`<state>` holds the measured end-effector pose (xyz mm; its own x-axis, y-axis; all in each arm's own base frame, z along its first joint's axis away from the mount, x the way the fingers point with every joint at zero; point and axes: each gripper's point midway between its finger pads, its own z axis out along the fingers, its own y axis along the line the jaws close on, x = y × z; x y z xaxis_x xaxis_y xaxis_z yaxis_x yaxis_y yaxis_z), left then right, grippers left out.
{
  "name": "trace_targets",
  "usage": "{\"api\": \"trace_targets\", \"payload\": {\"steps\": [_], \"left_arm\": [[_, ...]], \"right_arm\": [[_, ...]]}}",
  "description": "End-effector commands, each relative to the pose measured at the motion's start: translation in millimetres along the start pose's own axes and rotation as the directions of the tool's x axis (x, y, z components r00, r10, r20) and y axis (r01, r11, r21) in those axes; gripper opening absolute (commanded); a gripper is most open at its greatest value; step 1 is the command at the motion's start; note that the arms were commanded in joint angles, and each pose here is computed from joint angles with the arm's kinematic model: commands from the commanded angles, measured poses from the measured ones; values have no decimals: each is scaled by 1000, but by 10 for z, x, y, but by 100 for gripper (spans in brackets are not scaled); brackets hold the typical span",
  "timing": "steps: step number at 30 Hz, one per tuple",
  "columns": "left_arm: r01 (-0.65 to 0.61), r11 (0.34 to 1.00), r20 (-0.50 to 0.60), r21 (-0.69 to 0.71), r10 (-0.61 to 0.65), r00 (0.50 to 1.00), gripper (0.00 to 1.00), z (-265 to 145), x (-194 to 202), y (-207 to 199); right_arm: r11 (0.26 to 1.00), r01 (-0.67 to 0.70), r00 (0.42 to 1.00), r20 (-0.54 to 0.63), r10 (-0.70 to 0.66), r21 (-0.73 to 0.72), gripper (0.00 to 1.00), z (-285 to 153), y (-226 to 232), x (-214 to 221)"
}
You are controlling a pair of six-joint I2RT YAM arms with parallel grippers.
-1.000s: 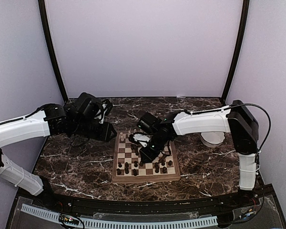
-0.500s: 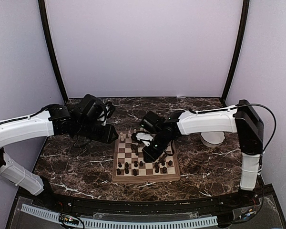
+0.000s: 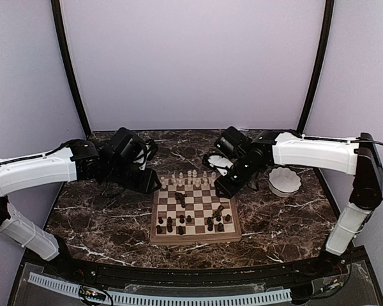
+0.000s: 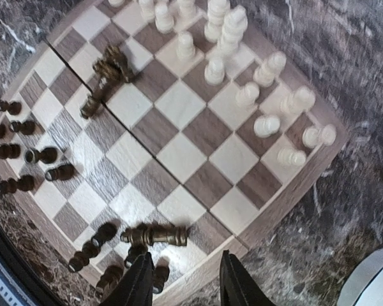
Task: Set up the chess pieces on the board
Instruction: Move the pawn to e7.
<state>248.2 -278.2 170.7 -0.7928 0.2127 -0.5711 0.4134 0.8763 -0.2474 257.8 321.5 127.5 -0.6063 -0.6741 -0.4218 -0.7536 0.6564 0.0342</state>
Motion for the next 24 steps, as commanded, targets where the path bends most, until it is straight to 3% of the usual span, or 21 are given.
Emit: {"api": "trace_targets", "payload": {"steps": [1,17,24], "left_arm": [[-15,1000,20,22,14,1000,28,-71,-104,-56],[-24,1000,19,16,24,1000,29,-105,-88,-34],[-28,1000,7,10,28,1000,28,-97,-40,-10]], "right_arm": [[997,63,988,-142,-56,42,45,130,-74,360],[993,112,964,-245,-104,19,44,505,-15,479],[995,101,968,-232,-95,14,42,681,13,271]]}}
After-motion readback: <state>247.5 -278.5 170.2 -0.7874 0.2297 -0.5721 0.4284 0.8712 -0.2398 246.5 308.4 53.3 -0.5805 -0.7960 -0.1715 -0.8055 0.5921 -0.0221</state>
